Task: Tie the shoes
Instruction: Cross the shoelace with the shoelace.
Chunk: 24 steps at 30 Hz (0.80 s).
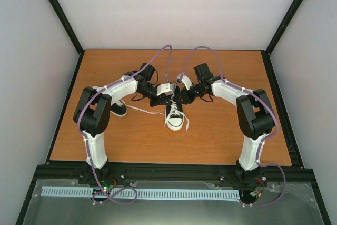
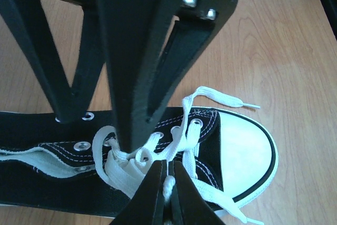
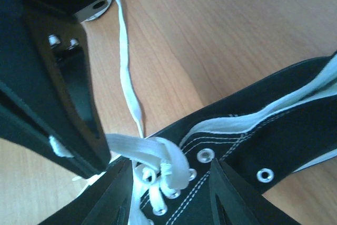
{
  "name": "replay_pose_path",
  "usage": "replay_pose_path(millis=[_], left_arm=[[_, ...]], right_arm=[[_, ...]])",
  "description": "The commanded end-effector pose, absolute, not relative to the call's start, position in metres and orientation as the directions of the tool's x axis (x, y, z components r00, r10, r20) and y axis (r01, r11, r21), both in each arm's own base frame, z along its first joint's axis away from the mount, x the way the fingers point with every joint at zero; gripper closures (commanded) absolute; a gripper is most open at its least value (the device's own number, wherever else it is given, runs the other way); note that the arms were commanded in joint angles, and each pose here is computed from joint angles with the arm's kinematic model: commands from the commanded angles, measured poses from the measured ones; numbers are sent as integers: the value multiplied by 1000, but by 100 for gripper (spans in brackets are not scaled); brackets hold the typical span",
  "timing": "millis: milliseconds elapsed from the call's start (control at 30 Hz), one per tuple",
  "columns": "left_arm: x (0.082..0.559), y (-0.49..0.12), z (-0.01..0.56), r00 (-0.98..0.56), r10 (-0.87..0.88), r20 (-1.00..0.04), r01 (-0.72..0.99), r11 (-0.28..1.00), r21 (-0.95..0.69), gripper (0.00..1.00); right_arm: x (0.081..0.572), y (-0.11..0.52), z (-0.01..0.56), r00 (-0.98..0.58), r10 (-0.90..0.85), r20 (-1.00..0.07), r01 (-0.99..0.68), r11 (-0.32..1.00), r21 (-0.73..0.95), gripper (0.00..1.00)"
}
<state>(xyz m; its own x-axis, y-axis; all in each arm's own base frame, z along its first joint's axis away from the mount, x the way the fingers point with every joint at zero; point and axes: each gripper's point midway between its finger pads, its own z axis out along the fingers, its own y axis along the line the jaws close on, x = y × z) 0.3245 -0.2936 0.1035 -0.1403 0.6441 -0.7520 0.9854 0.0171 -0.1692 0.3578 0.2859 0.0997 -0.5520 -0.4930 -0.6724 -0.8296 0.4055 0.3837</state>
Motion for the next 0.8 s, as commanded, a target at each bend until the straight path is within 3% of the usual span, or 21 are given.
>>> replay_pose_path(millis=[0, 233, 433, 767], left_arm=[[327, -297, 125, -106, 603, -790, 991, -1, -133, 99], [325, -296, 126, -112, 603, -790, 990, 0, -140, 99], [325, -295, 125, -117, 604, -789, 989, 0, -146, 99], [341, -284, 116, -125, 621, -774, 991, 40, -127, 96]], right_arm=[[344, 291, 101, -542, -512, -667, -841, 333, 427, 58], [352, 295, 92, -562, -506, -654, -827, 355, 436, 68], [354, 294, 98, -548, -503, -668, -836, 361, 415, 96], [337, 284, 106, -504, -528, -684, -862, 347, 368, 97]])
